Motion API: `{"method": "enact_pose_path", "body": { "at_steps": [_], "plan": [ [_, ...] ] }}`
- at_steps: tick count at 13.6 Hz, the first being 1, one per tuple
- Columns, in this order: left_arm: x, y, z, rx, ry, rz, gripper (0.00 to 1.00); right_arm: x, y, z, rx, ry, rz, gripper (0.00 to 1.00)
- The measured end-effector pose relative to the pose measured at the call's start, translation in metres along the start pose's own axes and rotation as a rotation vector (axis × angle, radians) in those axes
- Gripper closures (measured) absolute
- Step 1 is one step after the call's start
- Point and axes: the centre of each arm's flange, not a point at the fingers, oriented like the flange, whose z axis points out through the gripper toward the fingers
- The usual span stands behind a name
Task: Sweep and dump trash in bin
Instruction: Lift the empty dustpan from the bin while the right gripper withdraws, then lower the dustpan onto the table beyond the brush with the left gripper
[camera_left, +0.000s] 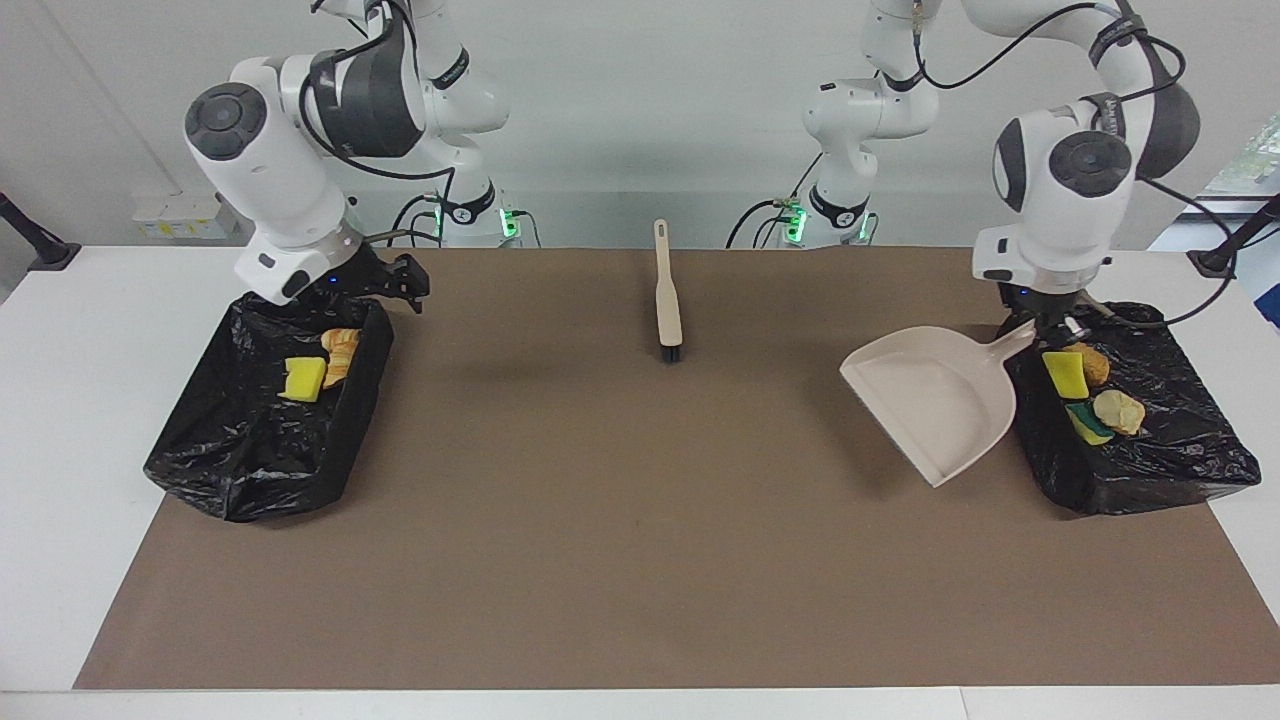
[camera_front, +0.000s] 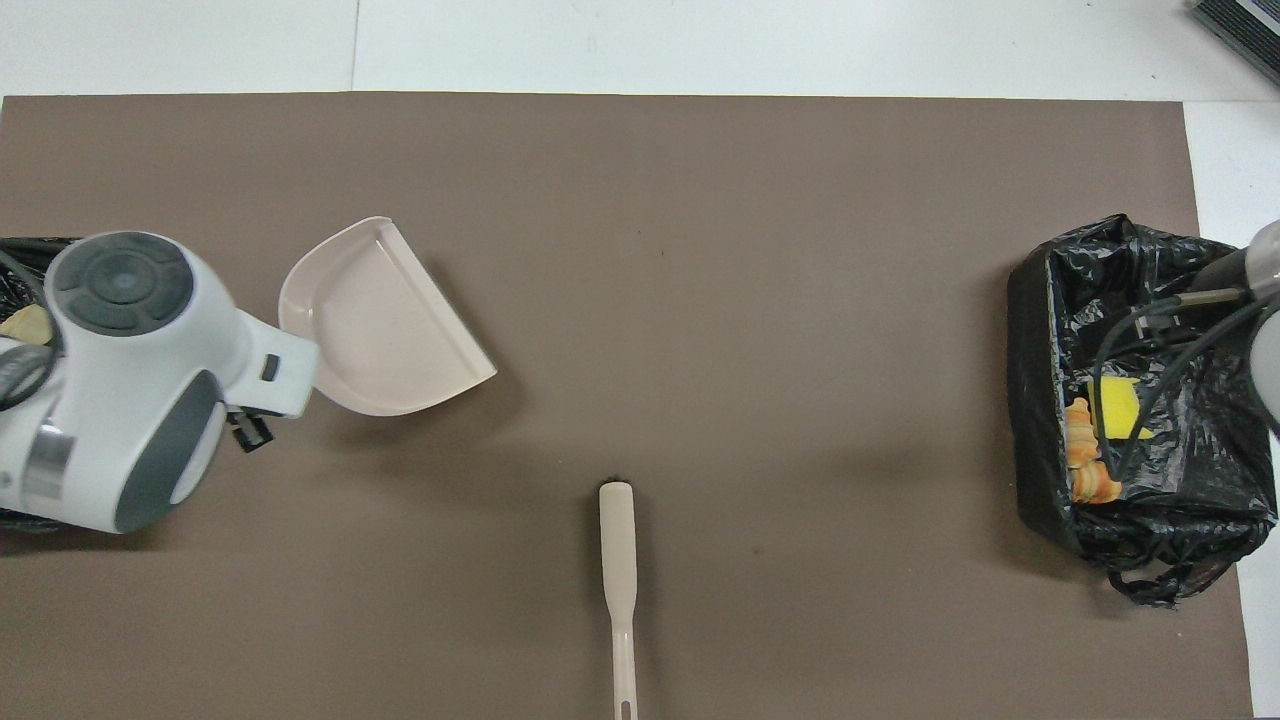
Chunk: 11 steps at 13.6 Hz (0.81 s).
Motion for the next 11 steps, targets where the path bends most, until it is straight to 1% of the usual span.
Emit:
{"method": "enact_pose_path", "body": {
  "at_steps": [1, 3, 5, 7, 9, 11],
  "plan": [
    [0.022, 0.018, 0.003, -0.035, 0.028, -0.075, 0.67, -0.004, 0.007, -0.010, -0.005, 0.003, 0.012, 0.00],
    [0.055, 0.048, 0.006, -0.061, 0.059, -0.205, 0.67, -0.013, 0.012, -0.034, -0.004, 0.007, 0.023, 0.00],
    [0.089, 0.086, -0.002, -0.082, 0.083, -0.333, 0.67, -0.025, 0.013, -0.061, -0.007, 0.041, 0.049, 0.00],
    [0.120, 0.121, -0.017, -0.115, 0.109, -0.412, 0.67, -0.041, 0.010, -0.086, -0.009, 0.083, 0.098, 0.00],
    [0.149, 0.150, -0.031, -0.148, 0.130, -0.488, 0.67, -0.053, 0.002, -0.098, -0.008, 0.103, 0.131, 0.00],
    [0.172, 0.165, -0.041, -0.218, 0.147, -0.568, 0.67, -0.052, -0.004, -0.095, -0.008, 0.099, 0.136, 0.00]
  ]
}}
